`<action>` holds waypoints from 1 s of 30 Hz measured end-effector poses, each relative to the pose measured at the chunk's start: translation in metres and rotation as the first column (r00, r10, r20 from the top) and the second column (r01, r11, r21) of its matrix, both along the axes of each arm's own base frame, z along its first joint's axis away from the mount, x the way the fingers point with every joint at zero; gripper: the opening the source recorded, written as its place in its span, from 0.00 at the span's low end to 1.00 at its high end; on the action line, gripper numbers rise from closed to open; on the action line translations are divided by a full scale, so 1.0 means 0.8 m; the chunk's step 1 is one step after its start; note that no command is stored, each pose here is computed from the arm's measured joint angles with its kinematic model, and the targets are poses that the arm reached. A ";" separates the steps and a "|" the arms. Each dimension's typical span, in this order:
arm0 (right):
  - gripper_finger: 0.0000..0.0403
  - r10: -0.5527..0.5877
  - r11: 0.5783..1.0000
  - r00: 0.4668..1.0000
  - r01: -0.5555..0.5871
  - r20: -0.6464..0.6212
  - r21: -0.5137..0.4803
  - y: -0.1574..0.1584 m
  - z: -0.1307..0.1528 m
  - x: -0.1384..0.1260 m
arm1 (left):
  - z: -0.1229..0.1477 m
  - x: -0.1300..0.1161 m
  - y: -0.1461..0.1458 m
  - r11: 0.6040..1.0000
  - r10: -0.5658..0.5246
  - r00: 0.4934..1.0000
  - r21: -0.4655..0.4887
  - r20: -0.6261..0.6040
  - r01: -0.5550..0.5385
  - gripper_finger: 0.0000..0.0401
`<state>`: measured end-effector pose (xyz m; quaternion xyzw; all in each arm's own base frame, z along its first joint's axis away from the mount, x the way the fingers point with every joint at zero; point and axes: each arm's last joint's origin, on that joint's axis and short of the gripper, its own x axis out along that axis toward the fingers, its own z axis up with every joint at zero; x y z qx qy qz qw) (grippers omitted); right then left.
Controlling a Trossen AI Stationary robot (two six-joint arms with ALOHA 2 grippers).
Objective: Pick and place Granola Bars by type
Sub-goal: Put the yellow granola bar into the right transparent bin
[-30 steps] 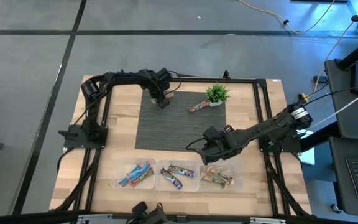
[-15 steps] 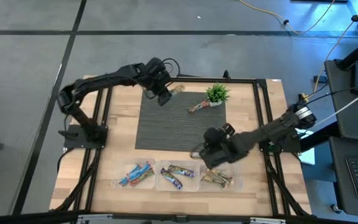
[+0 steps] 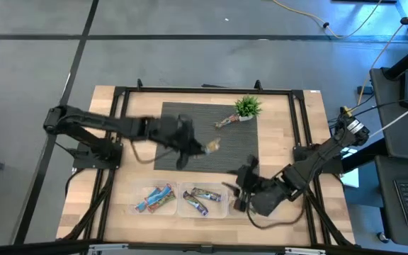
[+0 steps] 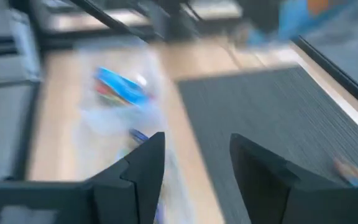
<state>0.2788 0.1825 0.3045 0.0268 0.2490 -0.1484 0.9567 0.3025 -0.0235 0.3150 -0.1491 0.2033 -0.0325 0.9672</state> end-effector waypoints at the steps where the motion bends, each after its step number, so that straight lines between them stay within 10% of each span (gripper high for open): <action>1: 0.46 0.029 1.000 0.999 -0.029 0.024 -0.003 0.004 0.000 0.002 | -0.003 0.000 -0.016 1.000 -0.004 0.999 0.013 0.035 0.003 0.16; 12: 0.46 0.085 0.996 0.990 -0.089 0.115 0.031 0.012 0.008 0.009 | -0.010 -0.033 -0.142 0.989 -0.041 0.959 0.150 0.280 -0.002 0.15; 30: 0.78 0.138 0.989 0.946 -0.146 0.293 0.005 0.012 0.033 0.027 | -0.044 -0.005 -0.169 0.989 0.012 0.946 0.133 0.325 -0.058 0.16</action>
